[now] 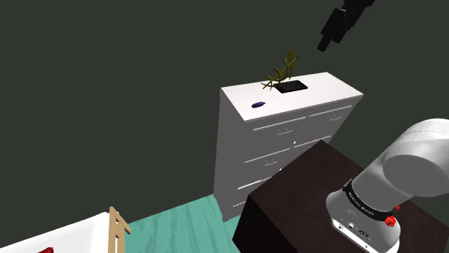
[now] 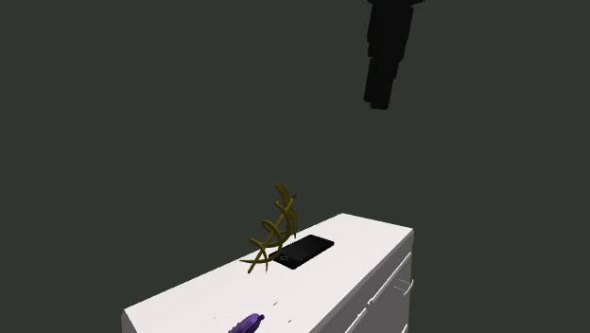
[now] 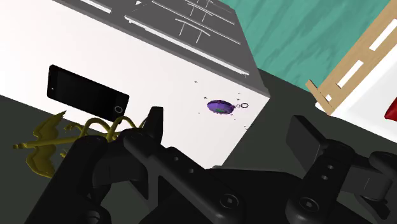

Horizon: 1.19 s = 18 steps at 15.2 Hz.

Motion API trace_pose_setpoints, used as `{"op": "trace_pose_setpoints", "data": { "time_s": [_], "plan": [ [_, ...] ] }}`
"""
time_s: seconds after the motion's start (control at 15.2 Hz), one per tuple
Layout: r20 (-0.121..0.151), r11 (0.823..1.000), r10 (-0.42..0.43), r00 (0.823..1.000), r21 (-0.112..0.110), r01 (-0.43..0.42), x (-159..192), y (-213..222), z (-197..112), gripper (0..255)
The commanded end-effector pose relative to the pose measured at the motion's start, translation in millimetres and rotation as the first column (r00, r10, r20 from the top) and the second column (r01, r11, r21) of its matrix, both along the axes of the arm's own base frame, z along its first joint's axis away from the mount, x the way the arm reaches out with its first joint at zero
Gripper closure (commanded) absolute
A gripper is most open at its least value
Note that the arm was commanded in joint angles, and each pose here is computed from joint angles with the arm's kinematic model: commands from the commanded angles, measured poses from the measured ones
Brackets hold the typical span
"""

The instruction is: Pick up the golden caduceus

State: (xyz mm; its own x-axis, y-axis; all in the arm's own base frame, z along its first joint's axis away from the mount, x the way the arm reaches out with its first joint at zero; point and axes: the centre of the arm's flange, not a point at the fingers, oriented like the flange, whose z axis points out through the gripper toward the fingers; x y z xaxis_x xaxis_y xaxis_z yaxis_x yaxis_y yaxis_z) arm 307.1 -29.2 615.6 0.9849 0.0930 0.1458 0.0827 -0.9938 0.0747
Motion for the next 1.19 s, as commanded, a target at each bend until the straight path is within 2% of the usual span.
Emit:
{"op": "trace_pose_setpoints", "data": {
  "time_s": [0.0, 0.53, 0.79, 1.12],
  "plan": [
    [0.0, 1.0, 0.0, 1.0, 0.0, 0.0, 0, 0, 0, 0],
    [-0.012, 0.988, -0.132, 0.991, 0.081, 0.133, 83, -65, -37, 0],
    [-0.022, 0.973, -0.197, 0.98, 0.12, 0.199, 121, -101, -58, 0],
    [-0.038, 0.945, -0.277, 0.96, 0.168, 0.279, 165, -147, -86, 0]
  ]
}}
